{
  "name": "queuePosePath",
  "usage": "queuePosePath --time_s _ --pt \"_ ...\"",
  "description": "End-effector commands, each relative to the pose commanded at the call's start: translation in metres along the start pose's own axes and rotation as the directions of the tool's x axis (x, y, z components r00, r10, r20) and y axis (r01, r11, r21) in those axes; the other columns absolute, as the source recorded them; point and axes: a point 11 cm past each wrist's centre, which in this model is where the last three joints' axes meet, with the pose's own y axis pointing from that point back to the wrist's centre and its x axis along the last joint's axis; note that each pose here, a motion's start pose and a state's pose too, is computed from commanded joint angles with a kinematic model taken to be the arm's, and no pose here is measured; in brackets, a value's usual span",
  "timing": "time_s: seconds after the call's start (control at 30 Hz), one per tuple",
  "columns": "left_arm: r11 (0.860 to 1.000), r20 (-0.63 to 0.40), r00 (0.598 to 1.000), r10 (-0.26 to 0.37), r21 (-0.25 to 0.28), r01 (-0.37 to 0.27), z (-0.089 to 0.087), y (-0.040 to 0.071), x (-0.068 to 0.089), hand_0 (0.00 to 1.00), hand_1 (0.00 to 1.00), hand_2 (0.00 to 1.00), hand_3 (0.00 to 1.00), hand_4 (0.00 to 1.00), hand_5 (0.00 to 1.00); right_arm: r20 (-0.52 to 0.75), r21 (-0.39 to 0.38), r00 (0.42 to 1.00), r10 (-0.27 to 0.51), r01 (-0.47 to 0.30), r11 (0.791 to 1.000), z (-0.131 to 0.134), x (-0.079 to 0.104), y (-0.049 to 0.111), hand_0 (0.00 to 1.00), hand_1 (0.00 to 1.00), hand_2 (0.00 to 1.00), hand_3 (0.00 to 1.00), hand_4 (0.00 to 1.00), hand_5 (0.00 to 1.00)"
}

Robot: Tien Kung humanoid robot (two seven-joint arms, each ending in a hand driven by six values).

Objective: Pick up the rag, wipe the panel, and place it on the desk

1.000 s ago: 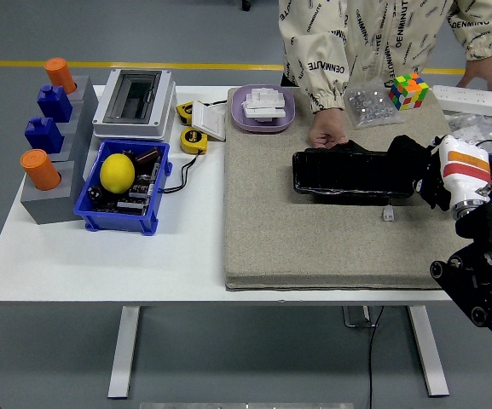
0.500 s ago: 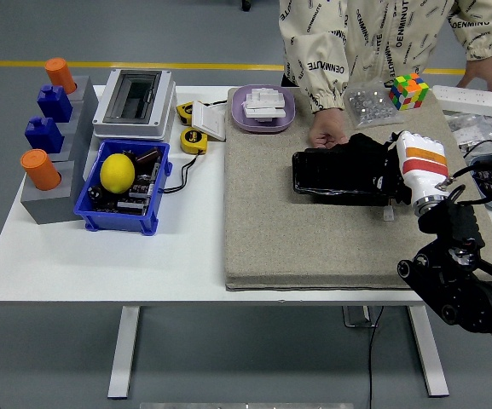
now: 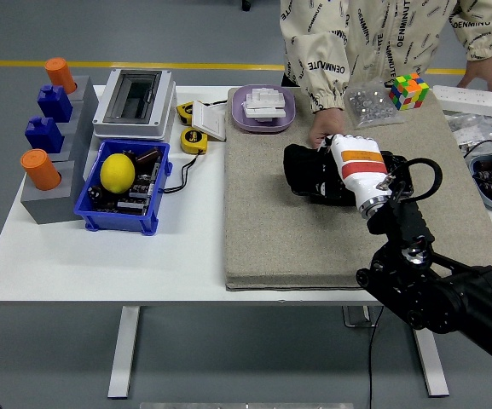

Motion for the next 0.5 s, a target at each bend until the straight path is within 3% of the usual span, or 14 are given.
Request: queuePosePath --time_s 0.23,0.5 --pt "1.0 -0.001 1.0 0.002 0.003 -0.002 -0.001 0.0 0.001 0.605 0.642 0.656 0.561 0.627 0.444 -0.002 0.082 1.0 -0.019 0.019 0.996 -0.029 -0.005 0.002 0.284 0.4 0.421 0.435 0.955 0.018" --pt "1.0 0.001 1.0 0.001 0.002 -0.001 -0.001 0.0 0.0 0.605 0.642 0.656 0.562 0.627 0.444 -0.012 0.106 0.999 -0.036 0.037 0.994 -0.036 -0.011 0.006 0.284 0.4 0.421 0.435 0.955 0.018"
